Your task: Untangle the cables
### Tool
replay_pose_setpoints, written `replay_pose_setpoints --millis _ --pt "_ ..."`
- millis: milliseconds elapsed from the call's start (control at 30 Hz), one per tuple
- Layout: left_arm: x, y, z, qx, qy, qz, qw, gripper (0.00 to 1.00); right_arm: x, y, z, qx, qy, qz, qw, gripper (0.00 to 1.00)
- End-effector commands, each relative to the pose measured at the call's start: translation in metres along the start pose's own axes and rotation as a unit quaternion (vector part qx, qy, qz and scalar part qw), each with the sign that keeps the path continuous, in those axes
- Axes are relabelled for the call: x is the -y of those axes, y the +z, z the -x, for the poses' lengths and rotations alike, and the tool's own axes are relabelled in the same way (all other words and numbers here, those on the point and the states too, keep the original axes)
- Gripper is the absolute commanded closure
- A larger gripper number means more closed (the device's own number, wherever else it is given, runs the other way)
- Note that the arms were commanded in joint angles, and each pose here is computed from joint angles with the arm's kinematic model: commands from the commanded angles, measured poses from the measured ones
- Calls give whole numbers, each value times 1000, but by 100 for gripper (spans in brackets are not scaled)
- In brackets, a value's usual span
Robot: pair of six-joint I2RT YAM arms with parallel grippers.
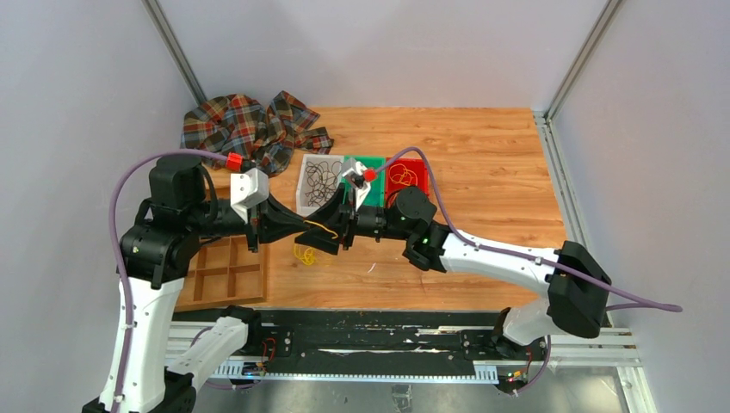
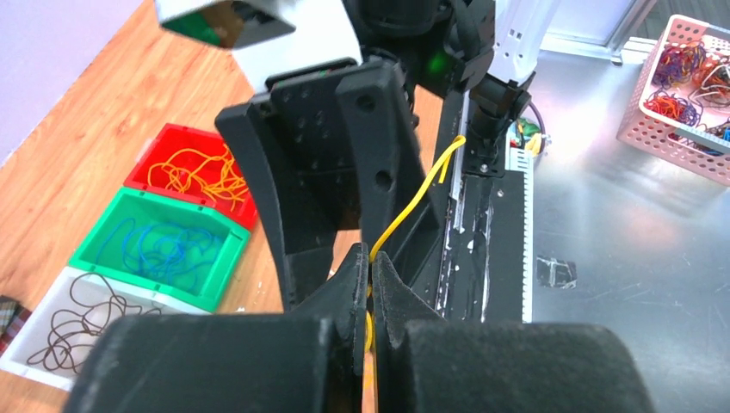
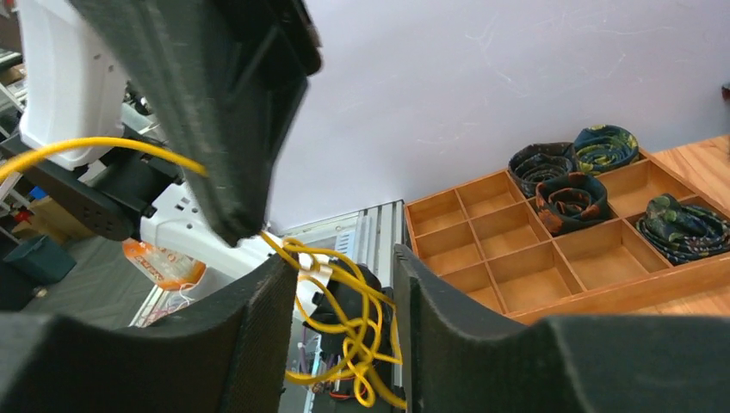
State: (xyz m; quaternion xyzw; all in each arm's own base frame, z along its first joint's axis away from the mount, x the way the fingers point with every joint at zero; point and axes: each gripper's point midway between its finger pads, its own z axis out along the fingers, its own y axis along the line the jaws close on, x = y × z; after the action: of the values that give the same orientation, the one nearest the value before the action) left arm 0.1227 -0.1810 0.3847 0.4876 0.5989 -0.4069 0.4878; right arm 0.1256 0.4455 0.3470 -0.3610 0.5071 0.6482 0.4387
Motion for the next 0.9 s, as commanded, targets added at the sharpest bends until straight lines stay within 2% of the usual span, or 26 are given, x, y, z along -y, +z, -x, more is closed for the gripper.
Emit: replay_pose_setpoints --millis 0,133,300,467,767,867 --pt "12 -3 17 17 2 -18 1000 97 3 12 21 48 2 -17 999 57" --pt "16 -4 21 22 -1 -25 999 97 23 11 25 70 -7 -68 995 57" --pt "19 -7 28 27 6 -24 999 97 43 10 9 61 -1 -107 992 62" --pt "24 -9 39 35 10 -30 999 97 57 7 -17 42 15 -125 991 73" --pt "27 -14 57 45 32 -26 998 97 79 -1 -63 8 38 -156 987 72" --pt "27 -15 62 47 39 -22 998 97 86 -7 -76 -3 41 -172 984 75"
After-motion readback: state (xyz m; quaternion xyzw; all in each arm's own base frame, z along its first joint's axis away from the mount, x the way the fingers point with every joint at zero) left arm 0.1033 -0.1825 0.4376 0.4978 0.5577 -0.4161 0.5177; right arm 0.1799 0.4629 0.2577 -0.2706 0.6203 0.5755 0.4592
